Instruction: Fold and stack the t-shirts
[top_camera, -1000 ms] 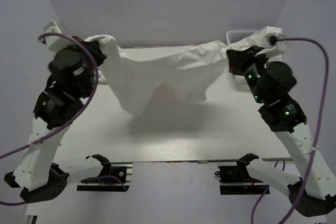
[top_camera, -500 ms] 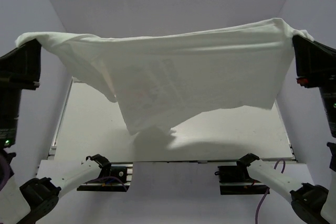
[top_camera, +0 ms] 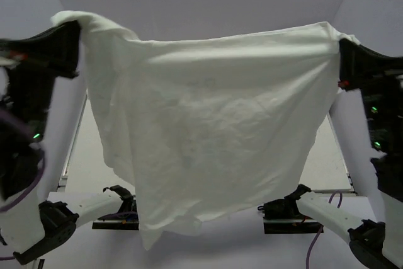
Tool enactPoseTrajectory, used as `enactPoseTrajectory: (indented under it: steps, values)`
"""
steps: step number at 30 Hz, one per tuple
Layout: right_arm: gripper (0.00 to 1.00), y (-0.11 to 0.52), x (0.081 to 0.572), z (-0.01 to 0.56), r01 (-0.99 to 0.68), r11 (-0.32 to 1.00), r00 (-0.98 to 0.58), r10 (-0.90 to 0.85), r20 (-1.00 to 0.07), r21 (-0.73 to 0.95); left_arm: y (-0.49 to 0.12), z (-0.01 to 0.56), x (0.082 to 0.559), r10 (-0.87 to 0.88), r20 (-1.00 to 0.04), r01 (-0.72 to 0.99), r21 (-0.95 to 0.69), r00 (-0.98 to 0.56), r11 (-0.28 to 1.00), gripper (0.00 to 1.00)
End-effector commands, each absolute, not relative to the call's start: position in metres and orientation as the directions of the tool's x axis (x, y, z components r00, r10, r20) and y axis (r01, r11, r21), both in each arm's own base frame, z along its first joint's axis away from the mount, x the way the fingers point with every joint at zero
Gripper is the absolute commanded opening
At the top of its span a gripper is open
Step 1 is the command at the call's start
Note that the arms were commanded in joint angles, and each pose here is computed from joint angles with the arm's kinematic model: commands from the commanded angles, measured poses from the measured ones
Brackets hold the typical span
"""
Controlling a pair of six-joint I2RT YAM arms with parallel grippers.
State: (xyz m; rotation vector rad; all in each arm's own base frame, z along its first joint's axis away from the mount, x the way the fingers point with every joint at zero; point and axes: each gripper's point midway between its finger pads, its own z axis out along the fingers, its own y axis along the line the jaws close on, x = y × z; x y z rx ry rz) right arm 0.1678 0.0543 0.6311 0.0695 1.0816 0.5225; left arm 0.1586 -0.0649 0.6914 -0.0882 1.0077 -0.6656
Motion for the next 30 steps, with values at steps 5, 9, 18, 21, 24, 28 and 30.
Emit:
enactPoseTrajectory:
  steps: [5, 9, 18, 21, 24, 28, 30]
  values:
    - [0.0, 0.089, 0.339, 0.459, 0.066, 0.971, 0.066, 0.225, -0.972, 0.23, -0.12, 0.502, 0.374, -0.245, -0.966, -0.106, -0.253, 0.088, 0.962, 0.0]
    - [0.0, 0.094, 0.407, 0.32, 0.202, 0.963, -0.192, 0.221, -0.956, 0.181, -0.138, 0.358, 0.454, -0.185, -0.969, -0.197, -0.152, -0.164, 0.969, 0.0]
    - [0.9, 0.116, 0.488, 0.158, 0.116, 0.976, -0.612, 0.217, -0.761, 0.185, -0.142, 0.199, 0.57, -0.087, -0.827, -0.226, 0.049, -0.555, 0.973, 1.0]
    - [0.9, 0.127, 0.478, 0.154, 0.054, 0.977, -0.639, 0.193, -0.745, 0.207, -0.14, 0.197, 0.565, -0.08, -0.83, -0.221, 0.053, -0.552, 0.974, 1.0]
    - [0.9, 0.134, 0.456, 0.155, -0.008, 0.97, -0.647, 0.18, -0.741, 0.243, -0.14, 0.195, 0.527, -0.098, -0.822, -0.162, -0.007, -0.561, 0.987, 1.0]
    - [0.9, 0.126, 0.426, 0.139, -0.007, 0.971, -0.663, 0.173, -0.728, 0.237, -0.147, 0.175, 0.479, -0.112, -0.815, -0.077, -0.083, -0.568, 0.994, 1.0]
    - [0.9, 0.129, 0.411, 0.126, -0.034, 0.967, -0.684, 0.162, -0.711, 0.253, -0.15, 0.16, 0.464, -0.104, -0.792, -0.041, -0.099, -0.602, 0.994, 1.0]
